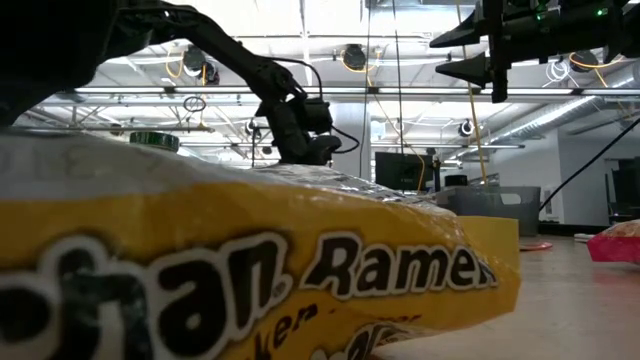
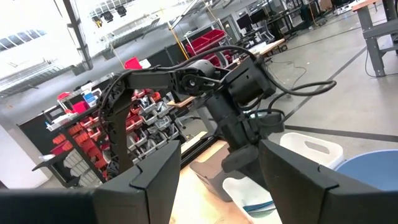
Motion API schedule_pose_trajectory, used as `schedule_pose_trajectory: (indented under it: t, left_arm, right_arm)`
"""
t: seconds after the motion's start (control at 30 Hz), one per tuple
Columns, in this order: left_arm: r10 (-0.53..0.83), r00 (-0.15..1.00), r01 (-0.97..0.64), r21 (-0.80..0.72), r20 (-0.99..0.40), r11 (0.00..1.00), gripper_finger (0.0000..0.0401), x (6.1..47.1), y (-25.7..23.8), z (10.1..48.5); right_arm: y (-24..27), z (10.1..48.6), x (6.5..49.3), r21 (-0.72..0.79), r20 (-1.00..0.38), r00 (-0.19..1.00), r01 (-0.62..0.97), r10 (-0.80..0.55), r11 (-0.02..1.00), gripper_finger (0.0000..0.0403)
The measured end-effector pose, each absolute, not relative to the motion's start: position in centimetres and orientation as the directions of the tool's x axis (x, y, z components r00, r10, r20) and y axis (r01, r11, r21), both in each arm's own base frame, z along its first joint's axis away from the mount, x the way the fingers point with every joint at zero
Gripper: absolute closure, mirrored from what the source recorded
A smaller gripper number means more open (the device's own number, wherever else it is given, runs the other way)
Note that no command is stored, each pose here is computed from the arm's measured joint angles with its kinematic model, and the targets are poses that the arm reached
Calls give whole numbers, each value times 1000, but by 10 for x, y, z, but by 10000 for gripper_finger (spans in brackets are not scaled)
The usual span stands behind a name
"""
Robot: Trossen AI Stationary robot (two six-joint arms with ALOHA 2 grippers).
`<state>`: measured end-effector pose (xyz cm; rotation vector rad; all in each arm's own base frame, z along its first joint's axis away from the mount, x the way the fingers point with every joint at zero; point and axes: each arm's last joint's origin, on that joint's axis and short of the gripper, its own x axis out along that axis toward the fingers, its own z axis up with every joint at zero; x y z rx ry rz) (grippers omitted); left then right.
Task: Pick & Place Food Item
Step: Put the yellow noodle pack into the left black bin
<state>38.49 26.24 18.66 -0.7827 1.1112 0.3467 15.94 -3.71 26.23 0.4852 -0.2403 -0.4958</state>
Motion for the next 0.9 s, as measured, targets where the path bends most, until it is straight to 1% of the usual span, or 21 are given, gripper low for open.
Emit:
schedule_pose_trajectory:
  t: [0.17,0.3,0.63,0.77,0.83,0.9]
  left_arm:
    - [-60,396,-681,-337,-916,650,252,379,271,186]
    - [-10,365,-718,-288,-931,634,237,377,274,186]
    - [103,289,-774,-170,-952,610,247,376,276,185]
    - [150,259,-817,-134,-954,561,249,375,277,185]
    - [156,279,-815,-148,-947,561,249,377,279,186]
    - [149,330,-795,-190,-932,576,249,380,280,187]
  right_arm:
    - [-37,262,159,500,104,855,397,-508,770,193]
    - [-37,262,159,500,104,855,397,-508,770,193]
    - [-37,260,160,502,82,857,406,-509,764,193]
    - [-37,260,160,502,82,857,406,-509,764,193]
    - [-37,260,160,502,83,857,405,-509,764,193]
    - [-37,260,160,502,83,857,405,-509,764,193]
